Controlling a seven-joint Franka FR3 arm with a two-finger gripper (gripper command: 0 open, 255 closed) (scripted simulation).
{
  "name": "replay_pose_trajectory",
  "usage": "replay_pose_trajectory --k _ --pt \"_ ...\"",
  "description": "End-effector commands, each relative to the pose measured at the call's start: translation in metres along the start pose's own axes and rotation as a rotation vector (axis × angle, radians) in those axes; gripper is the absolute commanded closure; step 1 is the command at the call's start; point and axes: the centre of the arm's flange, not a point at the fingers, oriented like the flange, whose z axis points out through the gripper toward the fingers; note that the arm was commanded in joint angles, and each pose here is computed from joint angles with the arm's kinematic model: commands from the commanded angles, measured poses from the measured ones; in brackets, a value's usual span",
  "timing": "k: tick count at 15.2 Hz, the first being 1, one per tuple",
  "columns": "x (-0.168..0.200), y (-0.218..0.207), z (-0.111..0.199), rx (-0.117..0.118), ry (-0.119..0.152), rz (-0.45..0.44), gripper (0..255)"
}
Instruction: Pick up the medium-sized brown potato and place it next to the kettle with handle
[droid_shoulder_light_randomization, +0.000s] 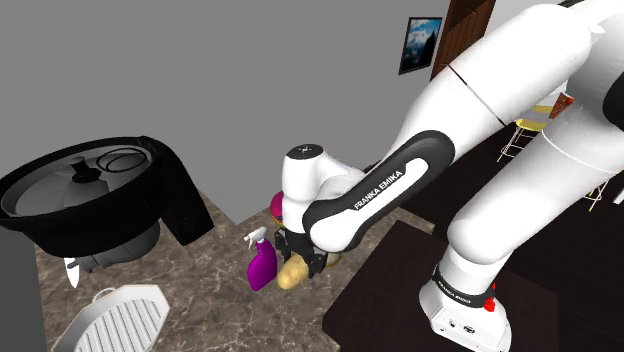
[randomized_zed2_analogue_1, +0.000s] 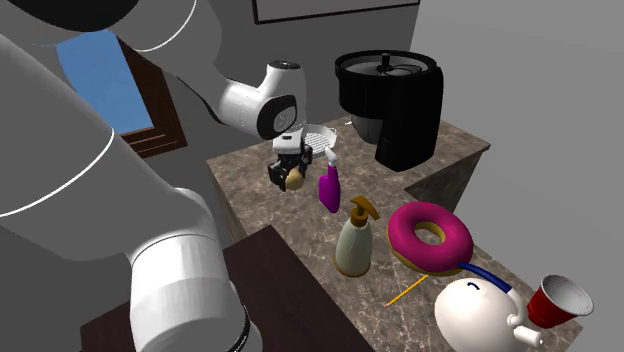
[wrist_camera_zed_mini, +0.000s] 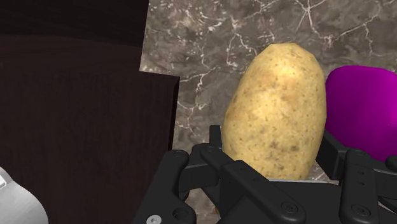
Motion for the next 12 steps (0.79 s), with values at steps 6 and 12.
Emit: replay_pose_trajectory --k 6,12 --pt "0.0 0.0 -0.039 -0.001 -0.001 0.0 255" --pt "-0.001 -0.001 -0.07 -0.001 -0.001 0.0 255"
